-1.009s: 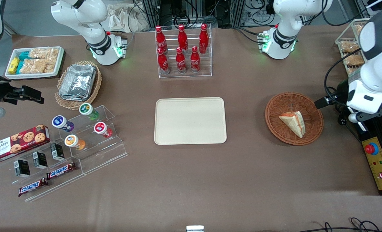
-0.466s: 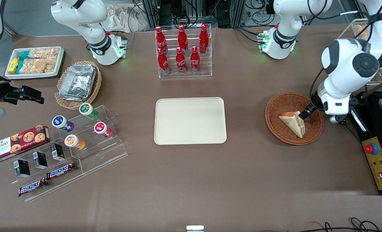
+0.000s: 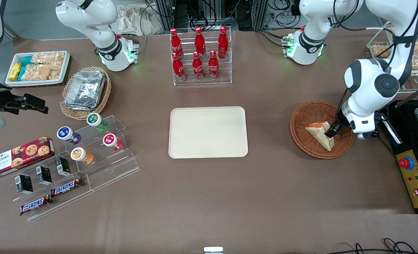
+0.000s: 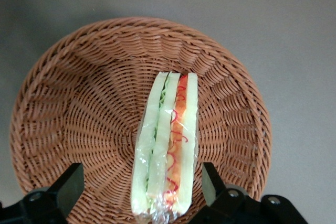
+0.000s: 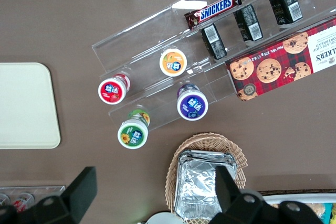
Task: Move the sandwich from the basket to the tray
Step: 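Close the left gripper on the wrapped sandwich's edge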
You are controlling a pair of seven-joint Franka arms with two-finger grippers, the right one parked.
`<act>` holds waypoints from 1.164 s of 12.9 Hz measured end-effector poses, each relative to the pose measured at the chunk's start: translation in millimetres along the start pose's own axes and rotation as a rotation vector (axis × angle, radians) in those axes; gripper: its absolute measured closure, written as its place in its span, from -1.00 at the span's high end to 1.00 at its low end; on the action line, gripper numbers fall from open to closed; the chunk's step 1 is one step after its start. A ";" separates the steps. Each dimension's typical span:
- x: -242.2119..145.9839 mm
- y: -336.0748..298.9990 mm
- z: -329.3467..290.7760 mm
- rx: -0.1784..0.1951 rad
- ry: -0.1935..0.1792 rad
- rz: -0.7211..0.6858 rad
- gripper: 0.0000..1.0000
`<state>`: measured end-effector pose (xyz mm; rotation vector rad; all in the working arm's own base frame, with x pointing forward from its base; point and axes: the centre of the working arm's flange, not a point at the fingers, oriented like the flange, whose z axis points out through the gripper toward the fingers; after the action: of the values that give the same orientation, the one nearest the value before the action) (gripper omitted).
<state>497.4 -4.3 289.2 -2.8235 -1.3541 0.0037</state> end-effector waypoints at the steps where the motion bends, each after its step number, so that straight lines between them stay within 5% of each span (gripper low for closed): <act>1: 0.0 0.3 2.6 0.001 -0.002 -0.008 1.00; 15: -8.6 10.4 37.9 -0.010 -0.005 -0.043 0.89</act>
<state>499.9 -17.2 251.2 -2.8036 -1.4198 0.0030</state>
